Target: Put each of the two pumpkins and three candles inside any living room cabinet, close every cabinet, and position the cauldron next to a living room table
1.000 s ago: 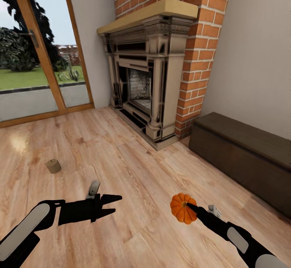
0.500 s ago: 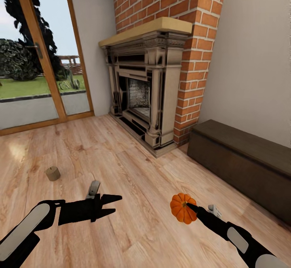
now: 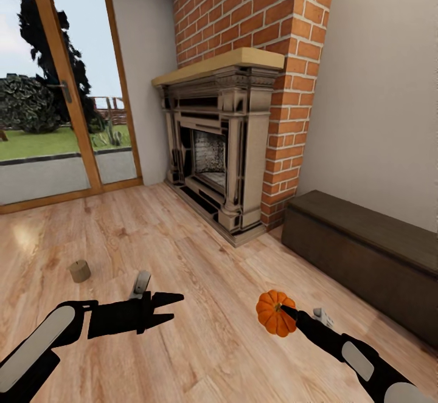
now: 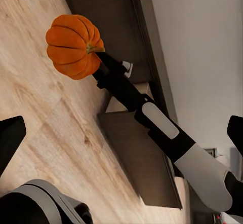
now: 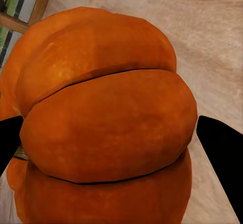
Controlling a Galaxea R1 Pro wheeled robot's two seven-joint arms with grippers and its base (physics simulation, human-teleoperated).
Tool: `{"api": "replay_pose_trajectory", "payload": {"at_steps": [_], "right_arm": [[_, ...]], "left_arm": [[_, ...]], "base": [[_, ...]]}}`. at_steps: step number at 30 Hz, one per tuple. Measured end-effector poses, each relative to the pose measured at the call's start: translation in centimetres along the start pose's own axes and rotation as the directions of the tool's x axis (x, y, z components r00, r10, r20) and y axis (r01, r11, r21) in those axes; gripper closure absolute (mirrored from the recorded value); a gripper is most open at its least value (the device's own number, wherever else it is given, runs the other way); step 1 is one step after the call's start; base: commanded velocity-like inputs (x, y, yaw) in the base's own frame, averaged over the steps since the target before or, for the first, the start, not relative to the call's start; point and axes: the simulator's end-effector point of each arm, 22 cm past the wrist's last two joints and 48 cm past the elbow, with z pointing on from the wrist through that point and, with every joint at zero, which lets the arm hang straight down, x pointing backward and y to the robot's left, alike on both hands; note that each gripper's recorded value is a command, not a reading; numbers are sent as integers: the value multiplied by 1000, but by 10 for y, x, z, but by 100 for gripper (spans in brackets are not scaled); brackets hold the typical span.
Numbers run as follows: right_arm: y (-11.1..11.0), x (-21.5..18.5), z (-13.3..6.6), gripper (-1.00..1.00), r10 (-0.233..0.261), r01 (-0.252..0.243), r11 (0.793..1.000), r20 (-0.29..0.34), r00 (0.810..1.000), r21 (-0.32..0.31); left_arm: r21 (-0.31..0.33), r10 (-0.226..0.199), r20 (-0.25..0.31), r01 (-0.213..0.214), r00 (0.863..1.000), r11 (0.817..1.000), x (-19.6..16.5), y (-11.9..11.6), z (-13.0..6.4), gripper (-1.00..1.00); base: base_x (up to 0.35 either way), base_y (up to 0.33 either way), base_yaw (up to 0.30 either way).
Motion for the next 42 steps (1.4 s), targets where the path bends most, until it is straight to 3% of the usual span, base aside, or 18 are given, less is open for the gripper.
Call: {"api": "replay_pose_trajectory", "payload": {"at_steps": [14,30,42], "right_arm": [[0,0,0,100,0,0,1000,-1,1000,1],[22,-18,-7,100,6,-6,1000,2,1000,-2],[46,-38,-16,100,7,-7,1000,6,1000,-12]], "left_arm": [[12,2,-2,-2,1000,1000,1,-4,0,-100],[22,1,-2,-1,1000,1000,-13,-31,-6,-100],[24,7,1,-7,1000,1000,-26,-58,-12,-100]], "base": [[0,0,-130],[-4,0,-77],[-283,38,-257]]}}
